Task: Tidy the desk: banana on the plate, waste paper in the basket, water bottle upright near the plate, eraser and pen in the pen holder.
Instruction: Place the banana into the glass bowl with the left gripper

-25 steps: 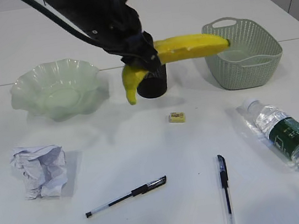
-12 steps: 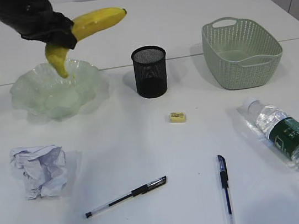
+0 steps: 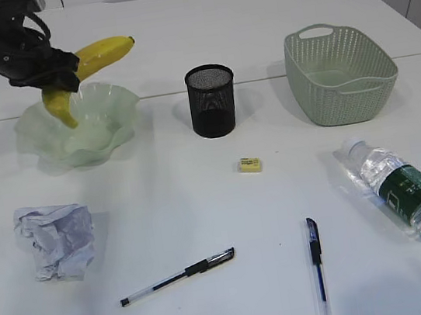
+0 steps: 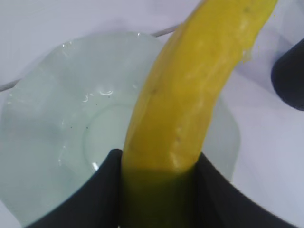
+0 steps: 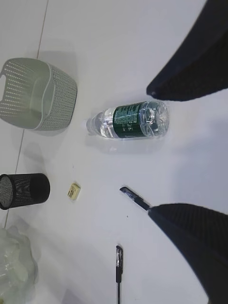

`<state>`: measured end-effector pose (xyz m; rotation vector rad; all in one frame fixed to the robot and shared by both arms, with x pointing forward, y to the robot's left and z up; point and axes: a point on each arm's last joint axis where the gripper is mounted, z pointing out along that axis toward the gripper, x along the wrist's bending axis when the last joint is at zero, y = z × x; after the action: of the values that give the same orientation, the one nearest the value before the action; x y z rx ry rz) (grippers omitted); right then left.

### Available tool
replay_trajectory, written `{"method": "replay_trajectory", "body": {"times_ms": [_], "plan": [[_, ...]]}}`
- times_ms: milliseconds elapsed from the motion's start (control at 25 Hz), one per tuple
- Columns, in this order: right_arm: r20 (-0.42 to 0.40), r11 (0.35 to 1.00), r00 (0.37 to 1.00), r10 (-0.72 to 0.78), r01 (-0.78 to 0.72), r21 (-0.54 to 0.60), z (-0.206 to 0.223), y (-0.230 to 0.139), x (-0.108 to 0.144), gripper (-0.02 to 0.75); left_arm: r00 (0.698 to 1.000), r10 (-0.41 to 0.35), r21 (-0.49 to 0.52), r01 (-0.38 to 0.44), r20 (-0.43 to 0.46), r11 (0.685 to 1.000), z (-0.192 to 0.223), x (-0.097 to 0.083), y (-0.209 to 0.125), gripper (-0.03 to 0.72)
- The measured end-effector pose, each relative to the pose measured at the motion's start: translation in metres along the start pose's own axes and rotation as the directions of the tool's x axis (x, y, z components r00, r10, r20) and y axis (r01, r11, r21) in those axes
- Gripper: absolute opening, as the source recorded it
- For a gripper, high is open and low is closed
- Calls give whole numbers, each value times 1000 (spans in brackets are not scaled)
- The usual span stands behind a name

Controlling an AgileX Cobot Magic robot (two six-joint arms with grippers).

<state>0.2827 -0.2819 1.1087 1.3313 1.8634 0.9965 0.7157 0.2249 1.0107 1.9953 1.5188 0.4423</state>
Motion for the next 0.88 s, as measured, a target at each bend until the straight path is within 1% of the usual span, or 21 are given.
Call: {"method": "replay_trajectory", "body": {"times_ms": [120,400,560,880], "plan": [[0,1000,1000,-2,2,0,0,0,0,502,1000,-20,19,21,-11,1000,16,9,-8,254],[0,1000,1000,-2,2,0,0,0,0,502,999,-43,37,44,-28,998,45,19,-21,254],[0,1000,1000,-2,2,0,0,0,0,502,998,-52,53,54,-33,997,53,24,-26,254],[0,1000,1000,-2,2,0,0,0,0,501,997,-60,44,62,-41,997,52,30,-26,254]]}}
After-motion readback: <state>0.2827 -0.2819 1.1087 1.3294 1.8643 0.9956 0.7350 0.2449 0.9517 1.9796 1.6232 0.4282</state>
